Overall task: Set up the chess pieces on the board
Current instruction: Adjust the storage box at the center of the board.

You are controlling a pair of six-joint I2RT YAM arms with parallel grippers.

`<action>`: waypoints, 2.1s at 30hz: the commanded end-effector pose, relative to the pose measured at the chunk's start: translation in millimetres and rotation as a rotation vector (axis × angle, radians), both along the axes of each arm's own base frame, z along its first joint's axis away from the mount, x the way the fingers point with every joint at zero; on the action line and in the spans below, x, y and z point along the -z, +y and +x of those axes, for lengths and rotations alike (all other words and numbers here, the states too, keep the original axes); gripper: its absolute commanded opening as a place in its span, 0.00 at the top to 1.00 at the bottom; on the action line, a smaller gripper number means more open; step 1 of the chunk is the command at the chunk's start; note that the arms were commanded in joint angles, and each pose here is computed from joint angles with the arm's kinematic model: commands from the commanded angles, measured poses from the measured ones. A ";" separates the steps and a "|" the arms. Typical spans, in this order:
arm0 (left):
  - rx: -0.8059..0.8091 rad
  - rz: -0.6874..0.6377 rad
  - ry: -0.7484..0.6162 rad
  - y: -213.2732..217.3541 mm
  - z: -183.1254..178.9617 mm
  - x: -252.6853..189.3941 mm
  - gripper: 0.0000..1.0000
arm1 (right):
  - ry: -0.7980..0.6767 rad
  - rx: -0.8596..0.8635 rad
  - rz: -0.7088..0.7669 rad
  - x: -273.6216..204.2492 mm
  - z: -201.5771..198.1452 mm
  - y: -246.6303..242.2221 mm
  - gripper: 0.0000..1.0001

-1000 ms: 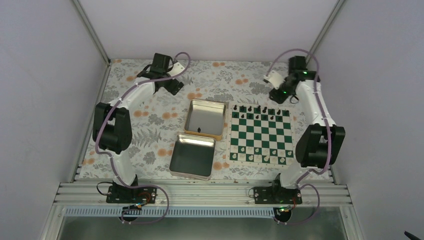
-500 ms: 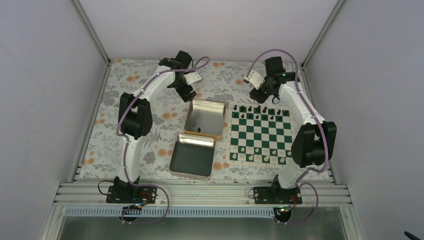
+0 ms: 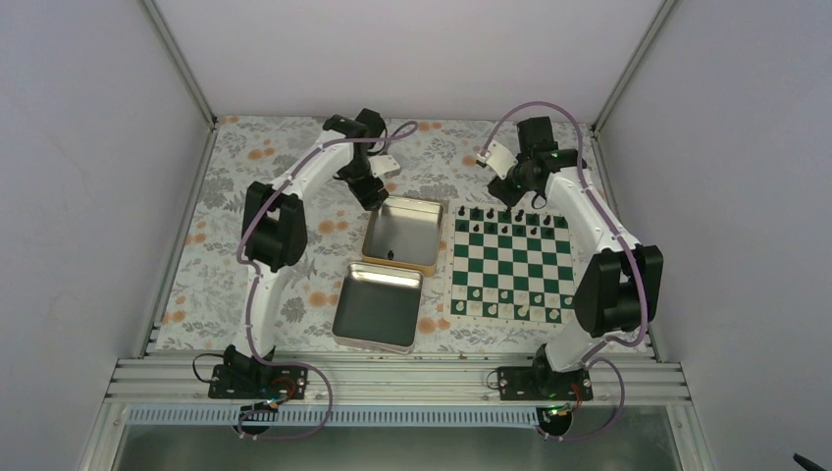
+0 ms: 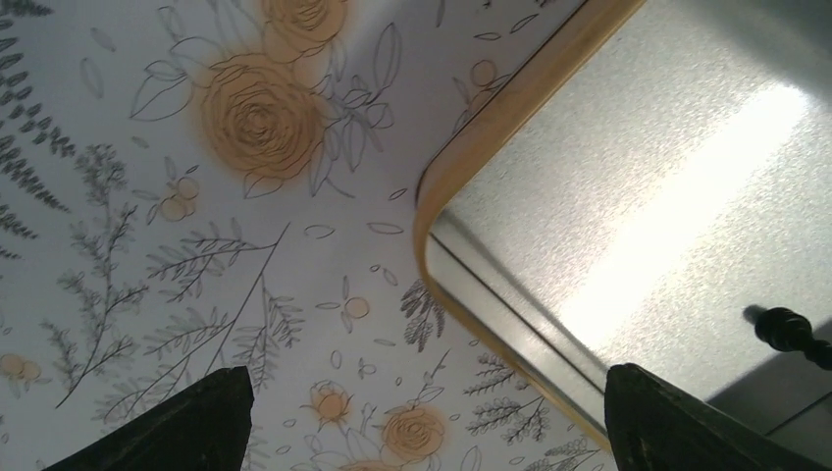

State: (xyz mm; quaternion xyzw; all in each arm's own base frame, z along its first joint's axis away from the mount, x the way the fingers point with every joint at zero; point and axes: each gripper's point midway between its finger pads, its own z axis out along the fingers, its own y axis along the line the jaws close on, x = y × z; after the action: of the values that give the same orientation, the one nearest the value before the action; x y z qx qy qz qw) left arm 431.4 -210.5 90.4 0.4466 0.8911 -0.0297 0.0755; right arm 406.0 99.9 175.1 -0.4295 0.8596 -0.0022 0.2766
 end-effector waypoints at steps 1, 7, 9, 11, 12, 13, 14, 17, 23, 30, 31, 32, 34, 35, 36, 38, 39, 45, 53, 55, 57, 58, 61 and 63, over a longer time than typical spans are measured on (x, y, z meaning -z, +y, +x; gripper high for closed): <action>-0.003 -0.026 0.035 -15.8 -3.3 9.8 0.12 | -0.046 0.000 0.015 -11.6 -1.0 4.3 0.54; -0.010 -0.003 0.016 -19.0 6.8 24.3 0.15 | -0.047 0.005 0.009 -10.7 -1.9 3.2 0.53; -0.016 0.002 0.007 -19.6 11.7 29.2 0.16 | -0.047 0.003 0.011 -10.5 -2.5 3.5 0.53; -0.024 -0.006 -0.002 -23.1 17.9 29.8 0.18 | -0.046 0.000 0.013 -10.3 -2.5 4.6 0.53; -0.030 -0.006 -0.006 -24.2 21.2 30.0 0.18 | -0.047 0.001 0.013 -10.2 -2.6 4.3 0.53; -0.033 -0.002 -0.019 -24.9 25.5 29.3 0.18 | -0.045 -0.001 0.015 -9.8 -3.0 4.8 0.53; -0.039 0.006 -0.038 -24.8 31.0 28.8 0.18 | -0.049 -0.002 0.017 -11.1 -2.8 5.3 0.53; -0.050 0.016 -0.091 -25.4 45.6 27.3 0.17 | -0.049 -0.009 0.021 -10.9 -3.6 7.2 0.53; -0.065 0.067 -0.152 -21.2 67.9 34.4 0.16 | -0.046 -0.011 0.020 -10.7 -4.3 8.8 0.53; -0.088 0.112 -0.228 -7.1 88.7 30.7 0.16 | -0.048 -0.014 0.023 -11.2 -4.2 9.7 0.53; -0.092 0.117 -0.248 -5.1 93.3 28.6 0.16 | -0.047 -0.015 0.024 -10.9 -4.4 10.2 0.53; -0.094 0.125 -0.270 -3.3 98.0 26.3 0.16 | -0.045 -0.015 0.023 -10.1 -4.4 9.8 0.53; -0.103 0.140 -0.302 1.8 106.1 24.5 0.16 | -0.044 -0.016 0.021 -9.1 -4.4 9.8 0.53; -0.111 0.152 -0.322 4.8 110.4 22.9 0.16 | -0.043 -0.015 0.021 -9.0 -4.4 9.6 0.53; -0.116 0.159 -0.334 8.3 113.9 21.2 0.16 | -0.044 -0.016 0.021 -9.1 -4.3 10.0 0.53; -0.120 0.173 -0.353 16.1 119.4 17.2 0.16 | -0.046 -0.017 0.022 -9.7 -4.5 10.4 0.52; -0.124 0.187 -0.360 22.9 122.4 15.3 0.15 | -0.046 -0.017 0.021 -9.5 -4.2 9.8 0.52; -0.081 0.187 -0.287 48.8 114.1 1.9 0.17 | -0.037 -0.023 0.021 -6.7 -6.2 10.7 0.52; -0.039 0.167 -0.228 46.1 103.7 11.8 0.23 | -0.029 -0.027 0.016 -4.3 -7.8 10.7 0.52; -0.033 0.167 -0.202 45.1 100.7 20.4 0.28 | -0.030 -0.025 0.014 -4.3 -8.3 10.2 0.52; -0.033 0.168 -0.193 44.8 100.6 24.8 0.40 | -0.032 -0.026 0.017 -5.7 -8.5 10.7 0.52; -0.034 0.167 -0.194 44.6 101.6 25.6 0.47 | -0.032 -0.028 0.018 -5.8 -8.6 11.0 0.52; -0.029 0.156 -0.214 43.1 105.9 21.7 0.61 | -0.032 -0.030 0.020 -6.0 -8.9 12.0 0.52; -0.017 0.158 -0.227 41.7 108.0 21.0 0.63 | -0.031 -0.028 0.018 -5.7 -9.0 11.4 0.51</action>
State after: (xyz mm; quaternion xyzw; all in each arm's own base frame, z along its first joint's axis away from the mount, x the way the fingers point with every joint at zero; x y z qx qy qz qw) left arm 534.5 -166.2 65.9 0.4367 0.8852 0.0935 0.1300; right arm 400.5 104.9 169.3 -0.4360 0.8565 0.0001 0.2764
